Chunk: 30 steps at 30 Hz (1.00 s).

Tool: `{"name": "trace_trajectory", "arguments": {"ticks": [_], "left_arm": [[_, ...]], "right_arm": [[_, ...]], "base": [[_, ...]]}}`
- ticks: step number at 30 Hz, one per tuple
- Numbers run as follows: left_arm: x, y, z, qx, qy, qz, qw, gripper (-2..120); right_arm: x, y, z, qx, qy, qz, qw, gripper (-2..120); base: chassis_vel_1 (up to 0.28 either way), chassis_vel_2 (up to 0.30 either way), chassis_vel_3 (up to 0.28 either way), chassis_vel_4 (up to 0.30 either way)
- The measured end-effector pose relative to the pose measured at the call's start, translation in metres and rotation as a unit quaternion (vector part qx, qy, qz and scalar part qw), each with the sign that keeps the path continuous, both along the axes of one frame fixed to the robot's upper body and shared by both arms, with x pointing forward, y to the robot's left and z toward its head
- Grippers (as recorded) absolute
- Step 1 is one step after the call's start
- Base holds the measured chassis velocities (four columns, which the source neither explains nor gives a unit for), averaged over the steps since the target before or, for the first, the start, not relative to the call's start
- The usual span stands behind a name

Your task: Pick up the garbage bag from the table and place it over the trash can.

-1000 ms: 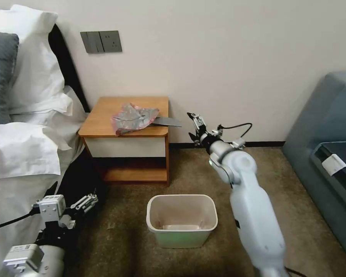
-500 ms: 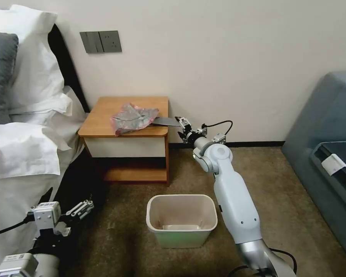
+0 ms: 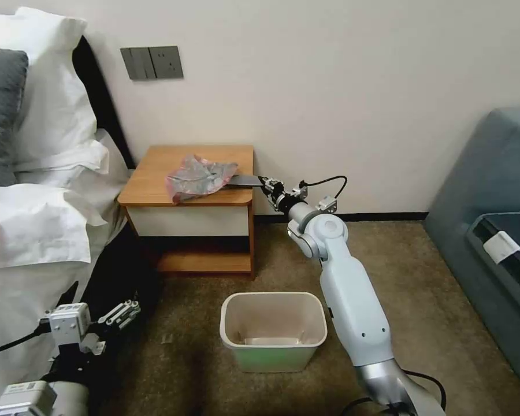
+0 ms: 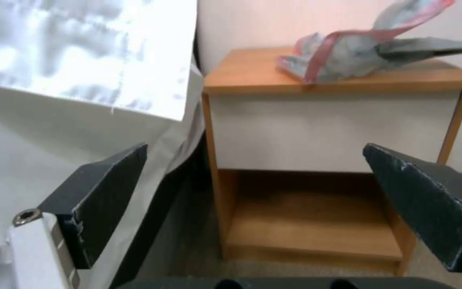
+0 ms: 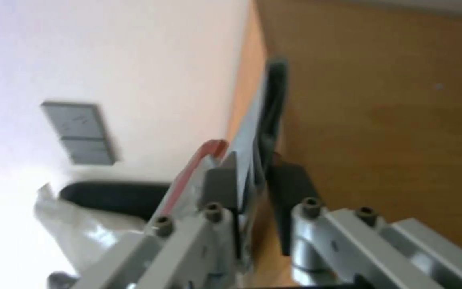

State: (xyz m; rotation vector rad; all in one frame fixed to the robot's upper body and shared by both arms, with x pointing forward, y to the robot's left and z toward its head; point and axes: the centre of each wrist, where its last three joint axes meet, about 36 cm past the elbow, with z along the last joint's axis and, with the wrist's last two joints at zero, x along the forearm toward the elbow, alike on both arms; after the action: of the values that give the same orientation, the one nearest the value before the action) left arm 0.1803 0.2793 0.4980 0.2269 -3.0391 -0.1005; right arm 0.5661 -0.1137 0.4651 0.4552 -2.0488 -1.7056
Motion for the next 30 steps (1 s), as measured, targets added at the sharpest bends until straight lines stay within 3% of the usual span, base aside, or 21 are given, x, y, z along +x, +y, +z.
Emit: {"name": "trace_trajectory", "arguments": {"ticks": [2, 8, 12, 16, 17, 20, 24, 30], "left_arm": [[0.002, -0.001, 0.001, 0.0, -0.009, -0.002, 1.0, 100], [0.004, -0.002, 0.001, 0.0, -0.015, -0.003, 0.9999, 100], [0.006, -0.003, 0.001, 0.002, -0.018, -0.007, 0.9998, 100], [0.007, -0.004, 0.001, 0.004, -0.021, -0.011, 0.9997, 100], [0.007, -0.004, 0.001, 0.004, -0.021, -0.011, 0.9997, 100], [0.007, -0.004, 0.001, 0.004, -0.021, -0.011, 0.9997, 100], [0.009, -0.004, 0.002, 0.003, -0.024, -0.012, 0.9996, 100], [0.022, -0.008, 0.007, -0.004, -0.055, -0.026, 0.9981, 100]], "right_arm": [[-0.007, 0.006, 0.004, -0.001, -0.012, 0.01, 1.0, 0], [-0.036, 0.007, 0.02, -0.024, -0.025, 0.022, 0.999, 0], [-0.078, -0.001, 0.036, -0.046, -0.024, 0.029, 0.998, 0], [-0.144, -0.021, 0.051, -0.09, -0.01, 0.05, 0.995, 0], [-0.144, -0.021, 0.051, -0.09, -0.01, 0.05, 0.995, 0], [-0.192, -0.034, 0.061, -0.144, 0.011, 0.075, 0.987, 0], [-0.216, -0.038, 0.068, -0.175, 0.028, 0.088, 0.98, 0], [-0.259, -0.048, 0.073, -0.256, 0.053, 0.109, 0.959, 0]], "base": [[0.0, 0.0, 0.0, 0.0], [0.0, 0.0, 0.0, 0.0], [0.0, 0.0, 0.0, 0.0], [0.0, 0.0, 0.0, 0.0], [0.0, 0.0, 0.0, 0.0], [0.0, 0.0, 0.0, 0.0], [0.0, 0.0, 0.0, 0.0], [0.0, 0.0, 0.0, 0.0]]}}
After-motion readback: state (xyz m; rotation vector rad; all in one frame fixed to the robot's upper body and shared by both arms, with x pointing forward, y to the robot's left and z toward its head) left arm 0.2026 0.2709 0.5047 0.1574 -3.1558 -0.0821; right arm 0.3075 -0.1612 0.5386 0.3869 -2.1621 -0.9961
